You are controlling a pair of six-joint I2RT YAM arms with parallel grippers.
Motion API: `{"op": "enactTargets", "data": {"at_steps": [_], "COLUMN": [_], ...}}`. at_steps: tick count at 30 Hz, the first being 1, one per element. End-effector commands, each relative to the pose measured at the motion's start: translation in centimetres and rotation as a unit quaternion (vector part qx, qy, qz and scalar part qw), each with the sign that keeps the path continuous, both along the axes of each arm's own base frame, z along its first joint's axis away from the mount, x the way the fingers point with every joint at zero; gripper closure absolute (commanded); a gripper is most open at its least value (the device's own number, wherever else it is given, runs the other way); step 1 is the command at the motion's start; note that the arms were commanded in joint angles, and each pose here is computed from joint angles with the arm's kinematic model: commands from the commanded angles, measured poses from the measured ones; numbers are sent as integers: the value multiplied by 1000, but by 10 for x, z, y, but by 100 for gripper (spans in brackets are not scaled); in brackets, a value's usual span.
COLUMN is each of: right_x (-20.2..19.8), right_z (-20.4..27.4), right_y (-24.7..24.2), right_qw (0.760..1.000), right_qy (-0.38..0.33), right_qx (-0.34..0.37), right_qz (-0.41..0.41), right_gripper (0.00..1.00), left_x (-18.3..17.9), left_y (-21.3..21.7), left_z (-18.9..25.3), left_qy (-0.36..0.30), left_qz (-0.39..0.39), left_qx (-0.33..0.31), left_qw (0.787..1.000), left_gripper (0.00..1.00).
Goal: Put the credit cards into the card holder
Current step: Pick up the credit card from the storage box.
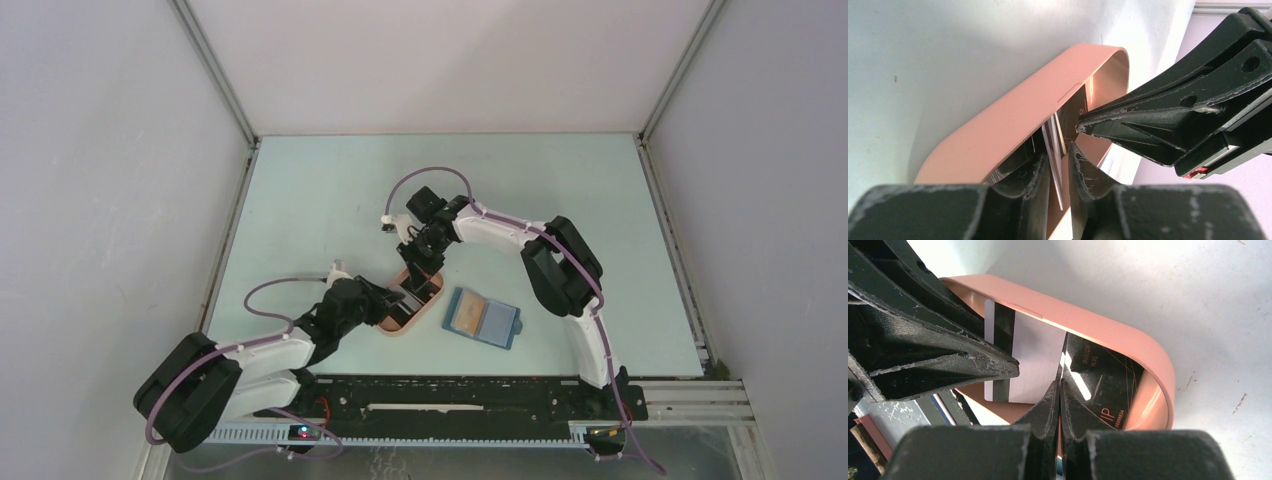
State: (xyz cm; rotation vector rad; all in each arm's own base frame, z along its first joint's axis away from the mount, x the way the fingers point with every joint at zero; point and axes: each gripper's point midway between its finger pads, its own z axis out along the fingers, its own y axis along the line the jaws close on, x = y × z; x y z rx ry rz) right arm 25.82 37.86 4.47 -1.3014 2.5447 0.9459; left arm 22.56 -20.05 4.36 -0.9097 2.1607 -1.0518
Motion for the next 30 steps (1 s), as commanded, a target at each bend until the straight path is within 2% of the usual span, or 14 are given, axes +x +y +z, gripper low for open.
{"op": "enactTargets", "data": {"at_steps": [1,7,13,18,22,27,29,30], "right_x": [5,3,2,-14,-34,-51,-58,-61], "right_z": [36,43,80,122,159,201,210,215], "right_y": [6,7,5,-6,-24,-62,-80,-88], "right_qw": [999,999,994,982,964,934,922,915], "right_qy": [-26,-27,-70,-108,-149,-260,-301,-315], "right_qx": [37,45,79,124,156,169,180,195], "right_qz": [0,5,32,94,154,180,167,158], "right_gripper": [93,93,89,83,77,69,54,39], "left_x": [0,-1,-4,-5,-11,-34,-44,-50], "left_y": [7,7,13,24,20,-8,-18,-23], "left_z": [-4,-2,16,52,99,154,169,175], "left_qy": [-1,-5,-41,-135,-262,-405,-441,-456], "left_qz": [14,11,1,-12,-65,-172,-212,-232], "left_qx": [4,2,11,36,47,25,18,14], "left_qw": [1000,1000,999,990,962,898,872,859], "left_gripper": [80,100,100,100,100,100,100,100]}}
